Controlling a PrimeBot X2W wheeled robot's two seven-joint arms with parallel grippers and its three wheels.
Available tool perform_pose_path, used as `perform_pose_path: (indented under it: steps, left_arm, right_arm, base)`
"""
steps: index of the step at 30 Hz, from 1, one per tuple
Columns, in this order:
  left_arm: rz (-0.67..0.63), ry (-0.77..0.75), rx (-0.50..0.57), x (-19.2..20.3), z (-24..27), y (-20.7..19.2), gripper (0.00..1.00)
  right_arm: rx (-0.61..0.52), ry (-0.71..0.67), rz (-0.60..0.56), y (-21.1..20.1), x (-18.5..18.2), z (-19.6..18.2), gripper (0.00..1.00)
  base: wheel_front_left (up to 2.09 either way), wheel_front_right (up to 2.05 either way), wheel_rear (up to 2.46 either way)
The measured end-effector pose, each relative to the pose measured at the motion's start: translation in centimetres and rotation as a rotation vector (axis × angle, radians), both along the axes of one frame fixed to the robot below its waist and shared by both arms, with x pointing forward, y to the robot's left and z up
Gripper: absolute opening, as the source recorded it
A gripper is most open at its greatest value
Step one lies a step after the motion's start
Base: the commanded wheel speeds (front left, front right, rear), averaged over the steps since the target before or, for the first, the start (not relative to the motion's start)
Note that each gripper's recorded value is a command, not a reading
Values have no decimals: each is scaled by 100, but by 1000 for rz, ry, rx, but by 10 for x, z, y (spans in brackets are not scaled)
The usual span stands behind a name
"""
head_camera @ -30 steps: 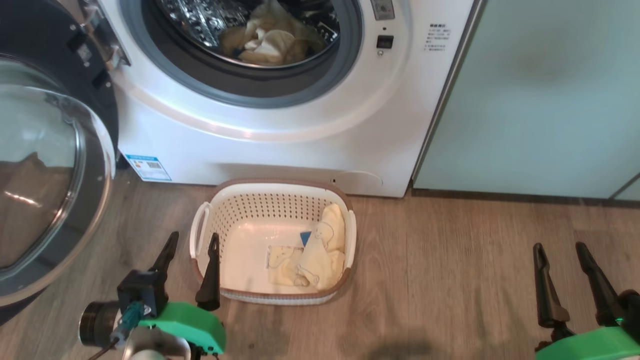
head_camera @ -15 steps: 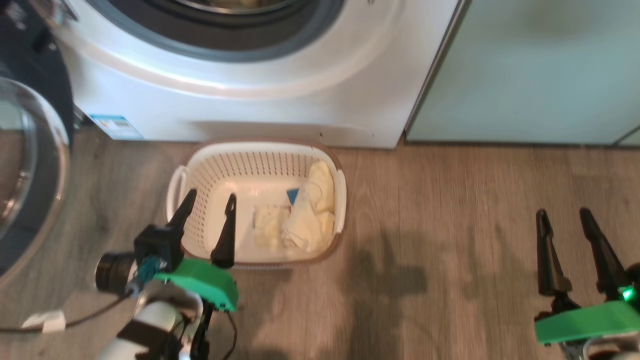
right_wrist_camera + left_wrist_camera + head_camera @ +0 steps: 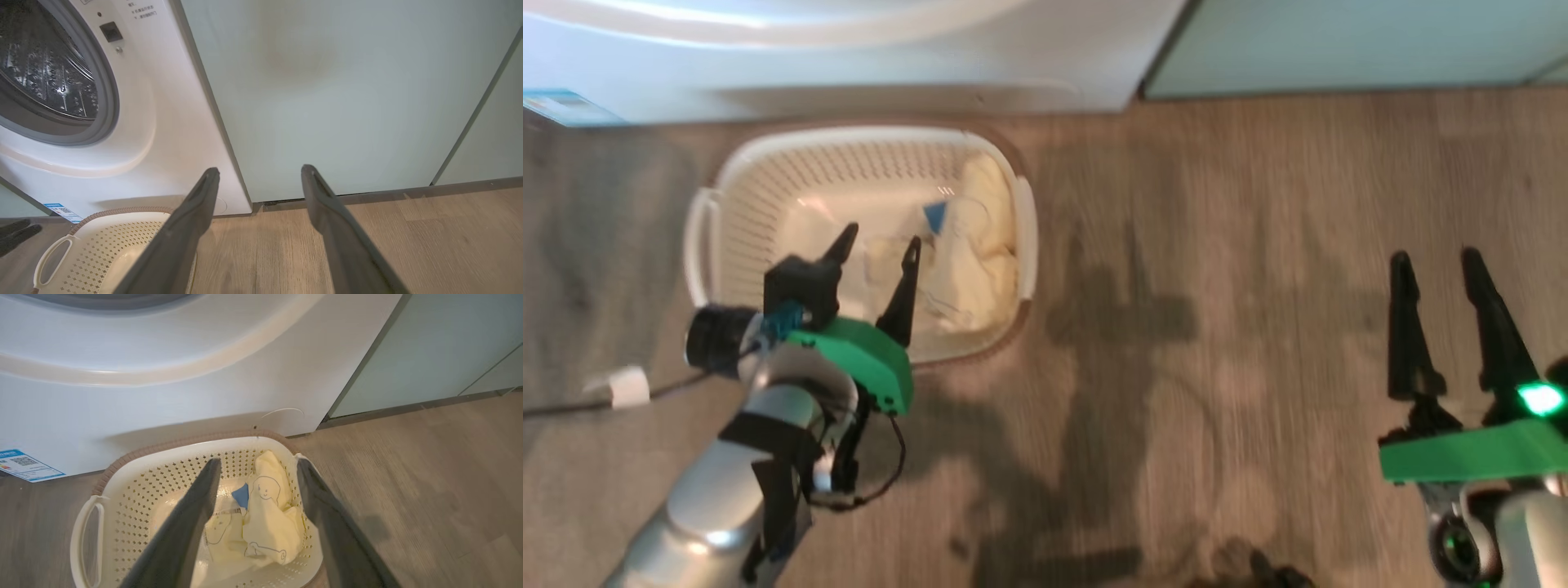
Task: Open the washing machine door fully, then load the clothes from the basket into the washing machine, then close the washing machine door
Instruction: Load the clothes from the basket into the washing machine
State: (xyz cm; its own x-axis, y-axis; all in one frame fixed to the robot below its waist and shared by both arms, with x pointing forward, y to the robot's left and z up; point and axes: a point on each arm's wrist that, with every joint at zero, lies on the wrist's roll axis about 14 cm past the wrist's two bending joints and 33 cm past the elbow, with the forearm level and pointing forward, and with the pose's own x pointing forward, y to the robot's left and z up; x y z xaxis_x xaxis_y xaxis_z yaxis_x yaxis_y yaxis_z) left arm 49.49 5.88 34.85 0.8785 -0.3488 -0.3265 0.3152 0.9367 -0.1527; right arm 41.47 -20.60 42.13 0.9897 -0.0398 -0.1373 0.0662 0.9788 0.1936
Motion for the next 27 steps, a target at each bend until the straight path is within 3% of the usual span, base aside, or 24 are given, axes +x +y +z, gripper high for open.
perform_pose_path:
  steps: [15,27]
  left_arm:
    - [-217,348,13,4,-150,-64,100]
    - [-264,569,40,-5,-233,-88,100]
  right_arm:
    - [43,112,-72,-22,17,-55,100]
    - [59,170,-105,-31,14,-75,100]
  base:
    - [0,0,0]
    - [0,0,0]
